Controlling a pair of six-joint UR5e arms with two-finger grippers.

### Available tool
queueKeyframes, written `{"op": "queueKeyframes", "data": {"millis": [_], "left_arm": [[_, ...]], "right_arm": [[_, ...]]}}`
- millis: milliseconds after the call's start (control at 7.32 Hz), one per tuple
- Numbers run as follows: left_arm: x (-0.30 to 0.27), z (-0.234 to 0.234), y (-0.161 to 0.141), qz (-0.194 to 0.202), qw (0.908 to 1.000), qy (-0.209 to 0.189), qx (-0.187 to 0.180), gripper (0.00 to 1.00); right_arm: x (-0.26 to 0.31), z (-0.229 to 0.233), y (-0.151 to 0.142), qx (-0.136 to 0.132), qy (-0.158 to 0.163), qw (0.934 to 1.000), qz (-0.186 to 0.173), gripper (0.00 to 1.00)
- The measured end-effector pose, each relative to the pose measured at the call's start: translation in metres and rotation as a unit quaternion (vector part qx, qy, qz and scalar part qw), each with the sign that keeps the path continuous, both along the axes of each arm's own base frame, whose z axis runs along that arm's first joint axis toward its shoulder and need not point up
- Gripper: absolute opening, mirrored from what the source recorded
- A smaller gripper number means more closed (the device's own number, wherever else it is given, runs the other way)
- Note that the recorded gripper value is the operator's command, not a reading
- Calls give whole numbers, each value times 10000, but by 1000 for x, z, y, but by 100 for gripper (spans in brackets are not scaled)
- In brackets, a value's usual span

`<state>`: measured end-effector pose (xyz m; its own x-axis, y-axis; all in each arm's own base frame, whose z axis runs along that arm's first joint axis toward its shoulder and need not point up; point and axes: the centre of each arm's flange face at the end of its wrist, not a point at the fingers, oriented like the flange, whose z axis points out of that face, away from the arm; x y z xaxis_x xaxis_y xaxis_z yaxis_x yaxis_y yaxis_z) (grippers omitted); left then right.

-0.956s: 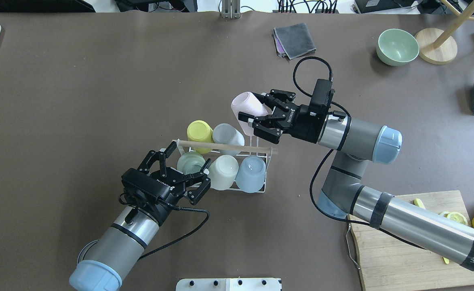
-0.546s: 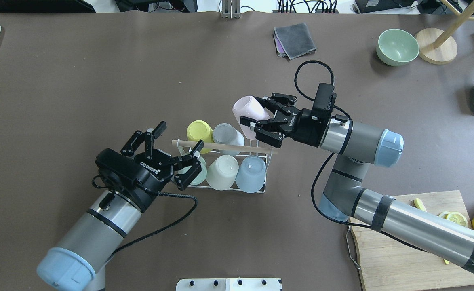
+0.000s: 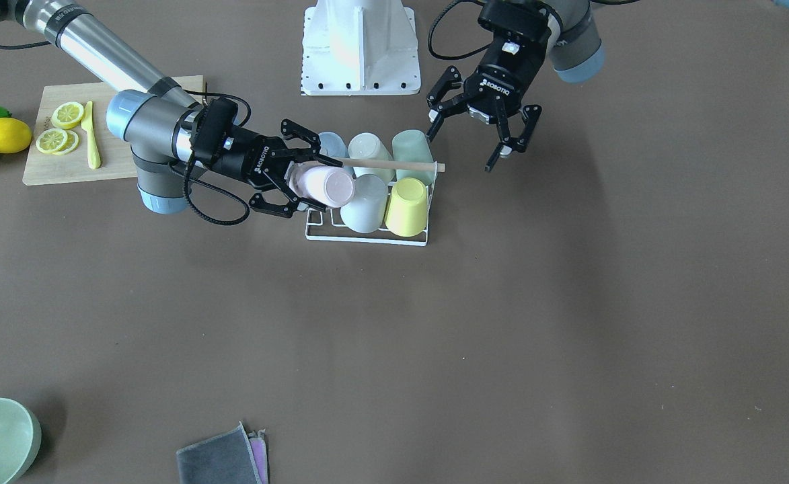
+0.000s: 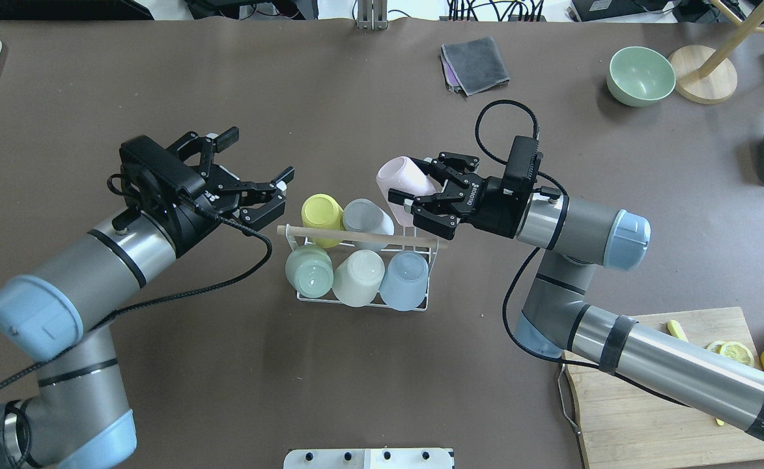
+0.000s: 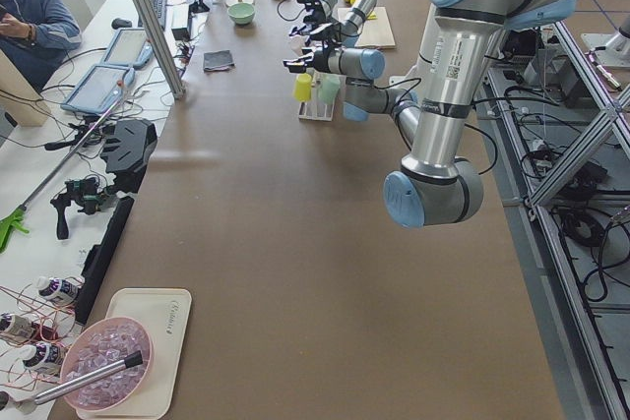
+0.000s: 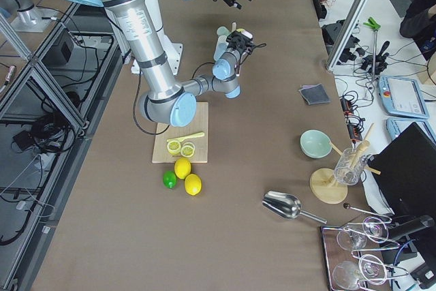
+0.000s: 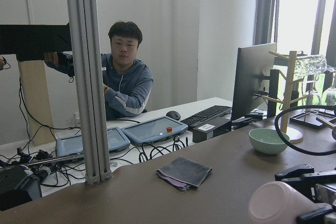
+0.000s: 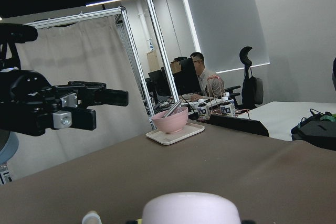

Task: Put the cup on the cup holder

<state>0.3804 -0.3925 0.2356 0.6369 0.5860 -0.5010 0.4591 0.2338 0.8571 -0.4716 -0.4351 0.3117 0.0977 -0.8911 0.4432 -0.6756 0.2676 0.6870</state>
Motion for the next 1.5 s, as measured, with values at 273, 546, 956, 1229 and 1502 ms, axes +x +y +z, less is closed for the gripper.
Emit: {"op": "queueKeyframes", "data": {"millis": [273,546,956,1229,1502], "left_arm": [[-61,23,-70,575,9941,-573,-719,98],[-147,73,-118,1101,9694,-1030,-1939,98],[-280,169,-139,963,9021,-1127,-4053,98],[-348,236,-118,602,8535,-979,-5082,98],[-396,282,-96,578,8100,-886,-5769,98]], "right_arm": [[0,1,0,-4,11,10000,0,0],[-2,2,1,-6,16,10000,-14,0],[-4,3,4,-13,14,10000,-39,0],[-4,3,5,-15,16,10000,-40,0],[-3,4,6,9,-32,10000,-39,24]]}}
